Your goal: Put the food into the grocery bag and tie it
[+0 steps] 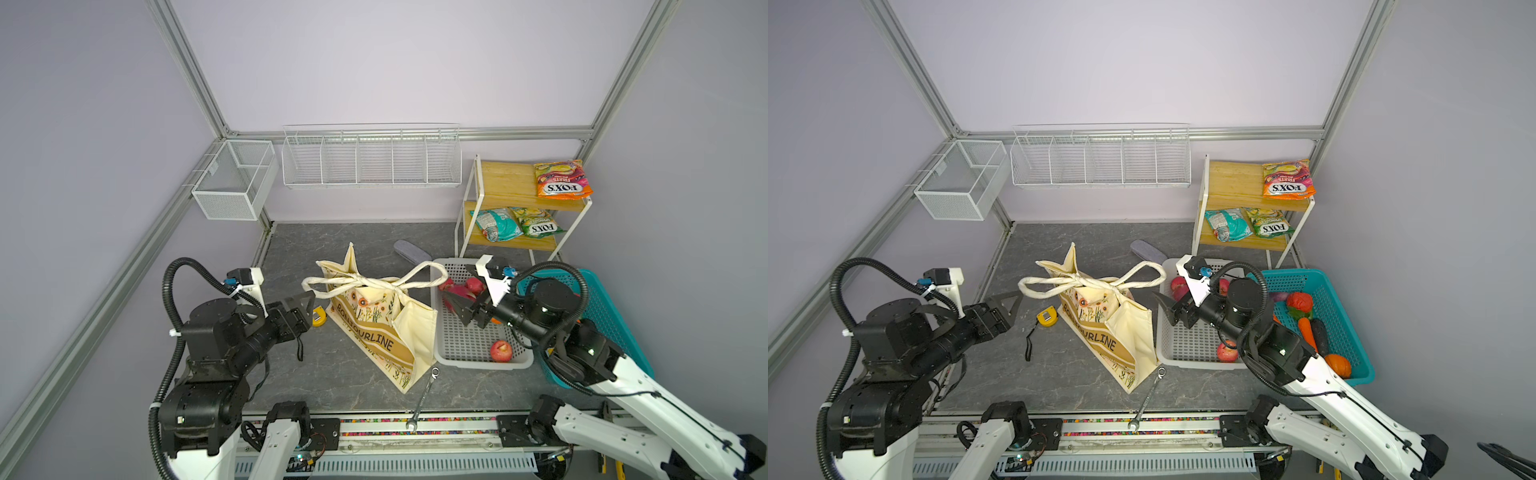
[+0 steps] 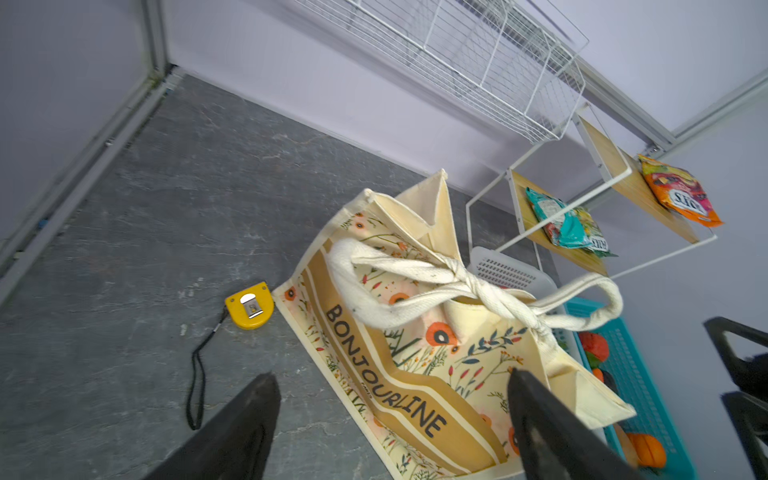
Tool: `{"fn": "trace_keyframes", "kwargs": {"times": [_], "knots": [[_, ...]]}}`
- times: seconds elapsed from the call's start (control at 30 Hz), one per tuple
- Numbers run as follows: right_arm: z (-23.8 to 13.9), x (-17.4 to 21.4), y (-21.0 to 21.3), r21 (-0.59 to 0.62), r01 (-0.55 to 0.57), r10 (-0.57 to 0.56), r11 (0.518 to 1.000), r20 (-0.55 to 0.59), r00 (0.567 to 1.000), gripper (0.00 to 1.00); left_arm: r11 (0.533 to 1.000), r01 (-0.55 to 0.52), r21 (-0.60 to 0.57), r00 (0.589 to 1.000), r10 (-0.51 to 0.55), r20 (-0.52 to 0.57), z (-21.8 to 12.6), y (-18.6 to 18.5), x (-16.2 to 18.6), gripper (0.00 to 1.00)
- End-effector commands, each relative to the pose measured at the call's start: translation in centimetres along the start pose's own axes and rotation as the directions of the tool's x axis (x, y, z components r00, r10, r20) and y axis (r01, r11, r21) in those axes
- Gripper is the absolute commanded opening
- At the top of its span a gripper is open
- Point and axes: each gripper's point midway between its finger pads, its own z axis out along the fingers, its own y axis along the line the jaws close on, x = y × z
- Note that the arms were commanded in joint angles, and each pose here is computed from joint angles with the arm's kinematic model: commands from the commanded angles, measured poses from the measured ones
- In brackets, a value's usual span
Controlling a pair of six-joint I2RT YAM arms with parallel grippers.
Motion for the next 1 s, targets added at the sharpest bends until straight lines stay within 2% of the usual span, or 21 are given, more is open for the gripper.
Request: {"fn": "trace_keyframes", "kwargs": {"times": [0.0,0.13,0.37,0.43,0.6,0.8,0.97], "knots": [[-1.4,1.7,-3.7,0.217,-0.003,0.021,0.976,-0.082,0.996,0.88,0.977,-0.003,-0.213,0.985,0.04,0.167,-3.0,3.5,-1.9,0.85],[-2.5,4.8,-7.5,0.428,0.034,0.045,0.903,-0.172,0.984,0.88,0.952,0.033,-0.306,0.95,0.065,0.305,-3.4,5.9,-2.8,0.85],[-4.1,10.3,-12.9,0.629,0.044,0.128,0.776,-0.225,0.966,0.88,0.931,0.083,-0.355,0.938,0.048,0.344,2.3,9.3,-1.3,0.87],[-4.2,11.7,-14.1,0.658,0.049,0.127,0.751,-0.216,0.968,0.89,0.92,0.099,-0.38,0.931,0.048,0.361,3.8,10.6,-0.6,0.86],[-3.7,15.9,-16.8,0.694,0.055,0.14,0.718,-0.222,0.965,0.89,0.858,0.171,-0.485,0.899,0.065,0.432,5.6,14.8,1.7,0.88],[-4.1,20.1,-20.9,0.782,0.049,0.182,0.621,-0.205,0.962,0.89,0.814,0.25,-0.525,0.85,0.075,0.522,7.0,17.8,3.2,0.82],[-4.2,22.8,-23.7,0.828,0.025,0.205,0.561,-0.168,0.964,0.89,0.827,0.228,-0.514,0.837,0.103,0.537,8.9,18.6,4.3,0.78]]}}
